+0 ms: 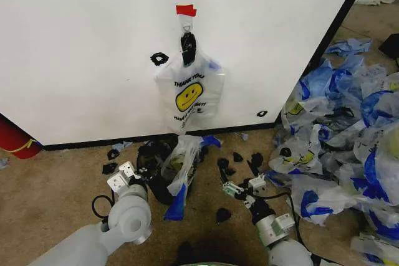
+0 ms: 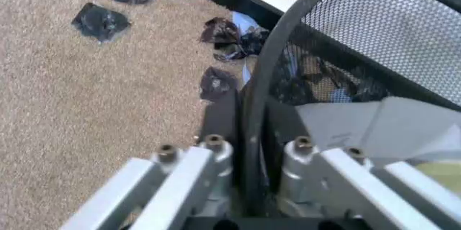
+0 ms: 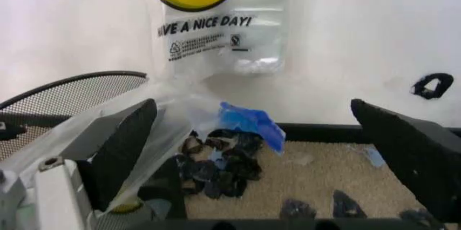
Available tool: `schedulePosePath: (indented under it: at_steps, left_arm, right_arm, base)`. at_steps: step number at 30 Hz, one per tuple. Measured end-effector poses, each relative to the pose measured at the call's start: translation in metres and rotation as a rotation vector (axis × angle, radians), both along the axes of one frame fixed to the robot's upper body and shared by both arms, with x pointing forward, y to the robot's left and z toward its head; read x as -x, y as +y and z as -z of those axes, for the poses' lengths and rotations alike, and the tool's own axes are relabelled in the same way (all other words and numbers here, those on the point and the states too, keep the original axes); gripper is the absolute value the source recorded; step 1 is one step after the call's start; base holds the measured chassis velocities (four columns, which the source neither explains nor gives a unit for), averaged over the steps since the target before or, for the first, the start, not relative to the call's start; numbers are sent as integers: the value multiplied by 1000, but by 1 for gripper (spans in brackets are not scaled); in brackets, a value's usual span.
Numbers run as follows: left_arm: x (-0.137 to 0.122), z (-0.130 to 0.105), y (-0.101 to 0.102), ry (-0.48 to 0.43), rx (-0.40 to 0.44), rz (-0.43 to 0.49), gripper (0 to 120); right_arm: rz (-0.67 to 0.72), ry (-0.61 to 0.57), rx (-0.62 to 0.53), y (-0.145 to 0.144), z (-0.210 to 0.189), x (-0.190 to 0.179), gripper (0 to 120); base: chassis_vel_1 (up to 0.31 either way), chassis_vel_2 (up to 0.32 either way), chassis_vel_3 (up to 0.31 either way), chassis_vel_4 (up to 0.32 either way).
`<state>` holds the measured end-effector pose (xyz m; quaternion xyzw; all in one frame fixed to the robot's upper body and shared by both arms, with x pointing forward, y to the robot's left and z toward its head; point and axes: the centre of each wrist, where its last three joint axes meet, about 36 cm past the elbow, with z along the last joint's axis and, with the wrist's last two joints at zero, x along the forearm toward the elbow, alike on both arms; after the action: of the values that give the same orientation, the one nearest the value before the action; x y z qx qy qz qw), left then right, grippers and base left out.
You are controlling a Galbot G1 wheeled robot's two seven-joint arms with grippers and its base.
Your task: Pick up the garbage bag from the wall and place it over the trash bin.
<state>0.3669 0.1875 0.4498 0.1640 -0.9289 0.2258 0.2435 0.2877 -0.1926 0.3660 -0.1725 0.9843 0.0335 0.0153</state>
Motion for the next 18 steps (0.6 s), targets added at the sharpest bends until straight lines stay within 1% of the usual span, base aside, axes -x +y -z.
schedulePosePath:
  at_steps: [2, 3, 4, 5, 7, 9, 12, 14, 15, 17, 18]
  left_arm:
    - [3, -1, -1, -6, -1, 11, 28]
    - [4, -1, -1, -9, -1, 17, 31]
    - [5, -2, -1, -10, -3, 21, 36]
    - [6, -2, -1, -13, -5, 23, 39]
    - [7, -1, -1, -21, -12, 27, 41]
    - [8, -1, 1, -45, -30, 37, 52]
    - [8, -3, 8, -120, -78, 59, 67]
    - [7, -6, 11, -147, -90, 69, 71]
    - [7, -6, 11, -147, -90, 69, 71]
    - [5, -11, 15, -186, -109, 83, 83]
    - [5, -13, 16, -195, -111, 85, 86]
  right_arm:
    - [0, 1, -1, 0, 0, 1, 100]
    - [0, 2, -1, 0, 0, 1, 100]
    - [-1, 2, -1, 0, -1, 1, 100]
    - [-1, 3, -2, 0, -1, 1, 100]
    - [-2, 5, -3, 0, -1, 1, 100]
    - [-4, 15, -8, 2, -3, 3, 100]
    - [2, 65, -38, 10, -15, 8, 100]
    - [7, 92, -55, 15, -22, 9, 100]
    - [7, 92, -55, 15, -22, 9, 100]
    - [15, 163, -90, 25, -37, 12, 100]
    - [19, 191, -104, 28, -42, 11, 100]
  base:
    - [0, 0, 0, 0]
    - [0, 0, 0, 0]
    - [0, 0, 0, 0]
    - [0, 0, 0, 0]
    - [0, 0, 0, 0]
    - [0, 0, 0, 0]
    - [0, 0, 0, 0]
    - [0, 0, 0, 0]
    - [0, 0, 0, 0]
    - [0, 0, 0, 0]
    - [0, 0, 0, 0]
